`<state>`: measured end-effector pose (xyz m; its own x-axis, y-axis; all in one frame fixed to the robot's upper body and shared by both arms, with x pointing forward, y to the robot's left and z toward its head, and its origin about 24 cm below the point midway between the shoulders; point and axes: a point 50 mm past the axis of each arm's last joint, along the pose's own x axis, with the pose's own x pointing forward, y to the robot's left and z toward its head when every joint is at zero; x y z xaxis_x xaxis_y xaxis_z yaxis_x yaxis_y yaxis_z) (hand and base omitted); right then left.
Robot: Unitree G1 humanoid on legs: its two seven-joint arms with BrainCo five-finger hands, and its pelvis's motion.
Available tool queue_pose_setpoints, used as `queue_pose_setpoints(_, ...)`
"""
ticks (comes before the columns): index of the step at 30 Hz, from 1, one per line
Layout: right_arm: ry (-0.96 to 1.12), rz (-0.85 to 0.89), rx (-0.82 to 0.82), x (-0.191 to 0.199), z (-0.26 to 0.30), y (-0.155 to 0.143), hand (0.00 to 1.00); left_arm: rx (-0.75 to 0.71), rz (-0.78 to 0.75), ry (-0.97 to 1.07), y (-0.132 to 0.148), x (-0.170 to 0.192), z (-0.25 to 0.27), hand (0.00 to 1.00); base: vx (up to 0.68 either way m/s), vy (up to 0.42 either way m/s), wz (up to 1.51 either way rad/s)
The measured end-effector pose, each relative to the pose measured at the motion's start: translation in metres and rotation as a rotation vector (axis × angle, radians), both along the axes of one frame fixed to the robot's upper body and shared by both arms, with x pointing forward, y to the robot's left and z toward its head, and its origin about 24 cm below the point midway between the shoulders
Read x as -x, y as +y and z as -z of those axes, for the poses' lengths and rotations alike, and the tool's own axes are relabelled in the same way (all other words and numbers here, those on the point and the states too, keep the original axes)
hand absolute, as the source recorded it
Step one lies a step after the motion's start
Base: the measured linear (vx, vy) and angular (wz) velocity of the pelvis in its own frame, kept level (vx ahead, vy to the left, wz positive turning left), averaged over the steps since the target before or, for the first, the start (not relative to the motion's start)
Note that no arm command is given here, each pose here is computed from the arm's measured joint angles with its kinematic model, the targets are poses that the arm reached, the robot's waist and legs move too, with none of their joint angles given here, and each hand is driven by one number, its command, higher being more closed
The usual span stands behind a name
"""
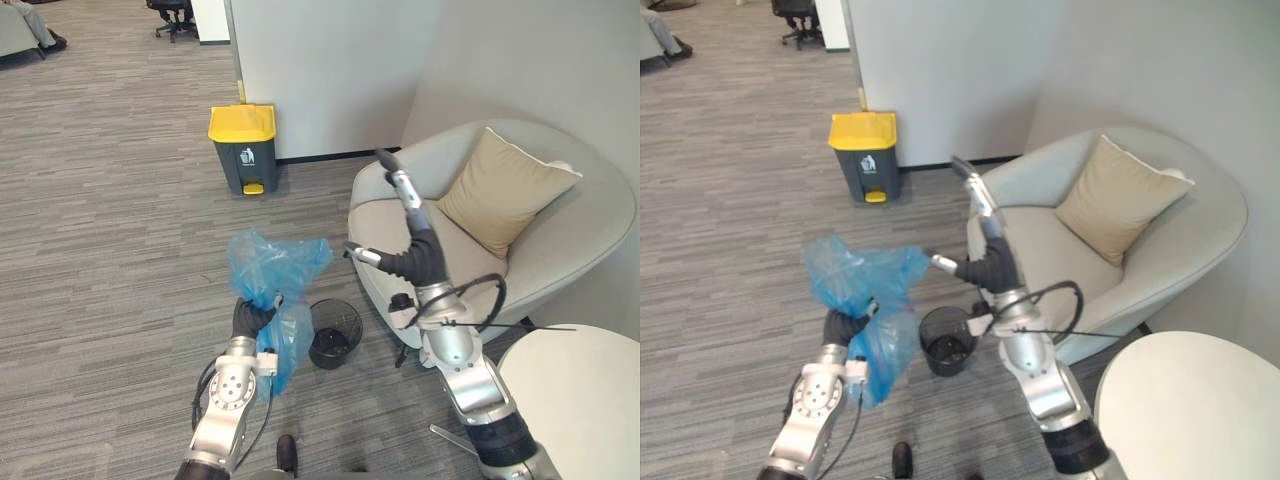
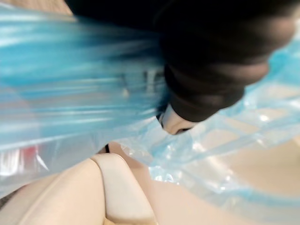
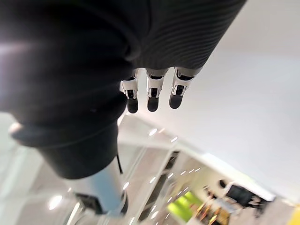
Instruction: Gather rubbish on tea table into small bin, then transfer packed bag to large trash can.
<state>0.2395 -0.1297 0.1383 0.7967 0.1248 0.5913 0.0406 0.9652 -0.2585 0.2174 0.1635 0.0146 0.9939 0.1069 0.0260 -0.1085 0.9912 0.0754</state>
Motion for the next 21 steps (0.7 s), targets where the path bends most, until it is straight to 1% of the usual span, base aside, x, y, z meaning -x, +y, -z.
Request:
queue_pose_setpoints(1, 0.026, 0.014, -0.007, 0.0, 0.005, -0.004, 0.0, 0.004, -0.009, 0.007, 0.002, 0.001, 0.002, 1.0, 0.0, 0.0, 0.0)
queue_pose_setpoints(5, 0.336, 0.14, -0.122, 0.006, 0.07, -0.035, 0.0, 0.026, -0.094, 0.114, 0.017, 0.017, 0.025, 1.0, 0.0, 0.0, 0.07)
queue_pose_setpoints(6, 0.419, 0.164, -0.148, 0.01, 0.088, -0.04, 0.0, 0.029, -0.105, 0.151, 0.019, 0.022, 0.033, 1.0, 0.0, 0.0, 0.05)
queue_pose_setpoints(7, 0.46, 0.172, -0.155, 0.012, 0.097, -0.042, 0.0, 0.032, -0.105, 0.17, 0.021, 0.024, 0.037, 1.0, 0.01, 0.0, 0.06)
queue_pose_setpoints(8, 0.574, 0.194, -0.173, 0.017, 0.121, -0.047, 0.0, 0.045, -0.113, 0.222, 0.025, 0.029, 0.048, 1.0, 0.01, 0.0, 0.1)
queue_pose_setpoints(10, 0.732, 0.244, -0.194, 0.027, 0.155, -0.054, 0.0, 0.06, -0.124, 0.283, 0.028, 0.036, 0.061, 1.0, 0.04, -0.003, 0.08)
queue_pose_setpoints(11, 0.77, 0.255, -0.203, 0.03, 0.163, -0.055, 0.0, 0.062, -0.126, 0.298, 0.028, 0.038, 0.064, 1.0, 0.06, -0.005, 0.04)
queue_pose_setpoints(13, 0.927, 0.295, -0.216, 0.045, 0.195, -0.06, 0.0, 0.077, -0.139, 0.369, 0.031, 0.047, 0.079, 1.0, 0.07, -0.002, 0.03)
queue_pose_setpoints(14, 0.96, 0.304, -0.217, 0.048, 0.201, -0.061, 0.0, 0.08, -0.144, 0.385, 0.031, 0.049, 0.082, 1.0, 0.09, 0.0, 0.05)
queue_pose_setpoints(16, 1.095, 0.341, -0.228, 0.065, 0.226, -0.065, 0.0, 0.083, -0.158, 0.457, 0.033, 0.058, 0.095, 1.0, 0.1, 0.0, 0.04)
queue_pose_setpoints(21, 1.241, 0.376, -0.268, 0.085, 0.25, -0.065, 0.0, 0.089, -0.169, 0.572, 0.033, 0.076, 0.115, 1.0, 0.1, -0.001, 0.01)
